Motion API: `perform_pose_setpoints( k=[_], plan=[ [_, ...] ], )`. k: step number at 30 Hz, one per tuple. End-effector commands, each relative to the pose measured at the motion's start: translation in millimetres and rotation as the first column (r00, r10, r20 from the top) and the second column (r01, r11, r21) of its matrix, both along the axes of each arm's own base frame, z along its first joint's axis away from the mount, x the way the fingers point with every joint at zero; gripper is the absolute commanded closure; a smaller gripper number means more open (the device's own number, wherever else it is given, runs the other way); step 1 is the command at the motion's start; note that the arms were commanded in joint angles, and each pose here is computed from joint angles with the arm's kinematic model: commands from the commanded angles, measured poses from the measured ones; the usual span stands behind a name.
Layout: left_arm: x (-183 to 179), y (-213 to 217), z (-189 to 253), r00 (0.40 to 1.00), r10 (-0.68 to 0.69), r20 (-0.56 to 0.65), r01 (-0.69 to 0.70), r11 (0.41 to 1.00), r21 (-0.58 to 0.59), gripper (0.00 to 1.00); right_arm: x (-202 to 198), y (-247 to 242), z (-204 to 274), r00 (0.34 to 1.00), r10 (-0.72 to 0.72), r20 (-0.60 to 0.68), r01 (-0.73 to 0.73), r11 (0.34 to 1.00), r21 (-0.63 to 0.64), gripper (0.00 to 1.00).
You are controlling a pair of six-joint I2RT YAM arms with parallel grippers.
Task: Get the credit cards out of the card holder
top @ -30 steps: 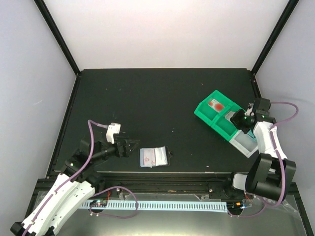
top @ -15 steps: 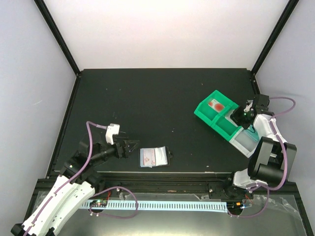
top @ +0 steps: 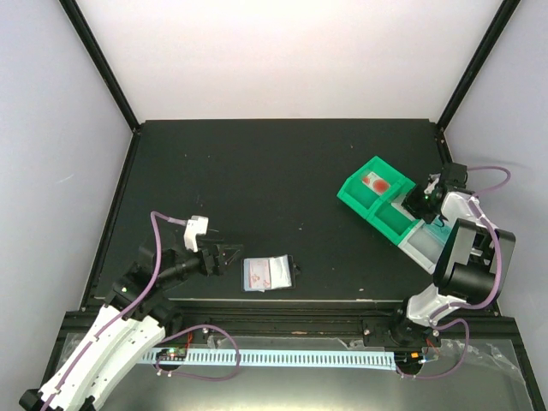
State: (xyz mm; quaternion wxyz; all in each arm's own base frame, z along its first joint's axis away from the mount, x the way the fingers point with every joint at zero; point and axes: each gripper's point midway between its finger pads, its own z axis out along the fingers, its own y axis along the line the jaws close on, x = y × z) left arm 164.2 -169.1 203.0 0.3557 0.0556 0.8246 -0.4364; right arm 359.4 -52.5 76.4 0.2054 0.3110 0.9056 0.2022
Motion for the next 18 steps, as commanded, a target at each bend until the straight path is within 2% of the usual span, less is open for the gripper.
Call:
perform_pose_setpoints(
  k=[1,18],
  plan=[
    [-2,-1,6,1.000,-0.007,0.013,0.007,1.000,-0.021,0.01,11,-14,3,1.000,-0.014,0.025,0.016,0.998,-0.064,0.90],
    [1,0,2,1.000,0.010,0.005,-0.010,1.000,-0.024,0.01,14,-39,11,0.997,-0.074,0.015,0.076,0.980,-0.182,0.87]
  ],
)
